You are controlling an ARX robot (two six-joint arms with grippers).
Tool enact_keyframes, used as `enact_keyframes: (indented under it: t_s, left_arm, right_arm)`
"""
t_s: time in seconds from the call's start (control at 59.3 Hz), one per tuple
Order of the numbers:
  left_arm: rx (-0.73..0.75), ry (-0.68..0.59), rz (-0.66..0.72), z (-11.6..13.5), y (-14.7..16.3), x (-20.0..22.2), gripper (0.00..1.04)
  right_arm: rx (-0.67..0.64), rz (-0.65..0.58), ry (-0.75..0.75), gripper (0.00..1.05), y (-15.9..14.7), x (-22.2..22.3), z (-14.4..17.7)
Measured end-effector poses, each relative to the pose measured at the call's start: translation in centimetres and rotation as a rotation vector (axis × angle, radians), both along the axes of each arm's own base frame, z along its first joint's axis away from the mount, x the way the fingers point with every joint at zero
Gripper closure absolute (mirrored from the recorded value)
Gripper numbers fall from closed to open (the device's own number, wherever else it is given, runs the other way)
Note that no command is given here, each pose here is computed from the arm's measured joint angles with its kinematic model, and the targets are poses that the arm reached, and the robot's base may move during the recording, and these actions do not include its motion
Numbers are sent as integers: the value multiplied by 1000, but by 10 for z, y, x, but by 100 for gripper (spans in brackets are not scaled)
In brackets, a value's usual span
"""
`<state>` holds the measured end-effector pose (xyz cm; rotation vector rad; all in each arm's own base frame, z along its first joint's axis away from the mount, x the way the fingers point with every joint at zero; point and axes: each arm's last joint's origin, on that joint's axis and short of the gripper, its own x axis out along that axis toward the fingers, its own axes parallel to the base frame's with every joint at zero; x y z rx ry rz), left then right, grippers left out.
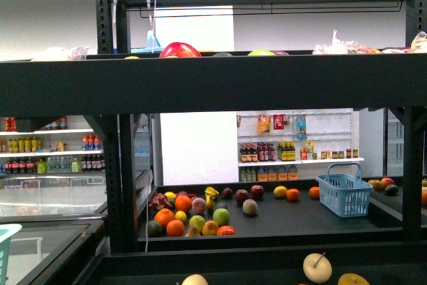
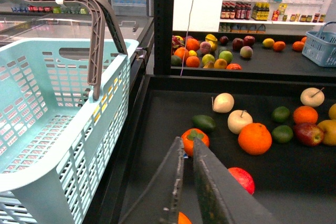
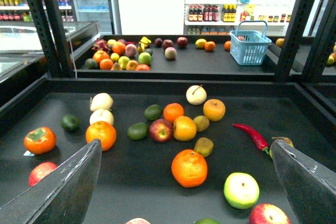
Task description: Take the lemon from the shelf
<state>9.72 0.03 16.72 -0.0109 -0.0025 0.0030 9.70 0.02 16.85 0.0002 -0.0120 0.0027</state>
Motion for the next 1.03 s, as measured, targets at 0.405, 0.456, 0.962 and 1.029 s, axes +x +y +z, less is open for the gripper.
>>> enact_keyframes:
  t_s: [0.405, 0.456, 0.962, 1.029]
  left_arm:
    - [2, 0, 0, 0, 0, 0, 8]
    - [2, 0, 0, 0, 0, 0, 8]
    - [2, 0, 0, 0, 0, 0, 8]
    - [2, 0, -1, 0, 0, 0, 8]
  right_arm:
    - [0, 0, 0, 7, 0, 0, 0]
    - [0, 0, 0, 7, 0, 0, 0]
    - [0, 0, 0, 7, 0, 0, 0]
    - [0, 0, 0, 7, 0, 0, 0]
